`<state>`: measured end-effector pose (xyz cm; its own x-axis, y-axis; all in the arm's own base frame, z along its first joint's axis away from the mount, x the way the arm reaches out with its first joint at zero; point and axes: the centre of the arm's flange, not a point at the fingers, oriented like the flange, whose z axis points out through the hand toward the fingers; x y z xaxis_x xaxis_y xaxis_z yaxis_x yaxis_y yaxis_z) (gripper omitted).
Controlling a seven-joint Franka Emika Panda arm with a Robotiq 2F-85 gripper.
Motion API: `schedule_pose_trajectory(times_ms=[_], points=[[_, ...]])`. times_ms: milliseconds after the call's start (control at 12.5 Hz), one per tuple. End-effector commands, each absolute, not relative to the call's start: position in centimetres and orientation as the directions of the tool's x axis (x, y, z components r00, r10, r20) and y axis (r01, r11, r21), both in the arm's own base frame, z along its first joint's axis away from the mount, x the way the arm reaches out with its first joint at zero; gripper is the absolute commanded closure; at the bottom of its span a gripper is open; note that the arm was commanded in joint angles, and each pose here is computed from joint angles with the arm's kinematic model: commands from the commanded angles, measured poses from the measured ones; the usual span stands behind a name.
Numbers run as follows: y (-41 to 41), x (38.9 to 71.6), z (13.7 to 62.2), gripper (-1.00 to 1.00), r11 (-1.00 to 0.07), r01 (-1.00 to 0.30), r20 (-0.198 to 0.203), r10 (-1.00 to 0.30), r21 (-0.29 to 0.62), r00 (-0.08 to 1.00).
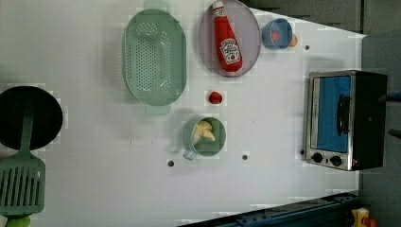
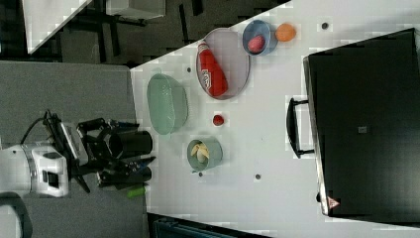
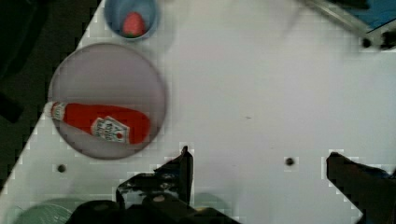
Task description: Pick Banana and place it in mug.
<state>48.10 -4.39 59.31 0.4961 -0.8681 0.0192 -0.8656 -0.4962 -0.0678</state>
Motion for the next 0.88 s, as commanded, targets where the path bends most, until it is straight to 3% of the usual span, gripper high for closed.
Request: schedule_pose_trajectory(times_ms=[80,400,880], points=[[-5.3,47.0,58.6,-1.0,-0.627,-0.778,-0.011,-0.778,-0.038,0.628],[-5.6,46.4,57.6,-1.0,-0.628,-0.778,-0.051,-0.778,0.028,0.626],[-5.5,46.5,57.2,-1.0,-0.63,-0.775,-0.052,-0.776,0.045,0.628]])
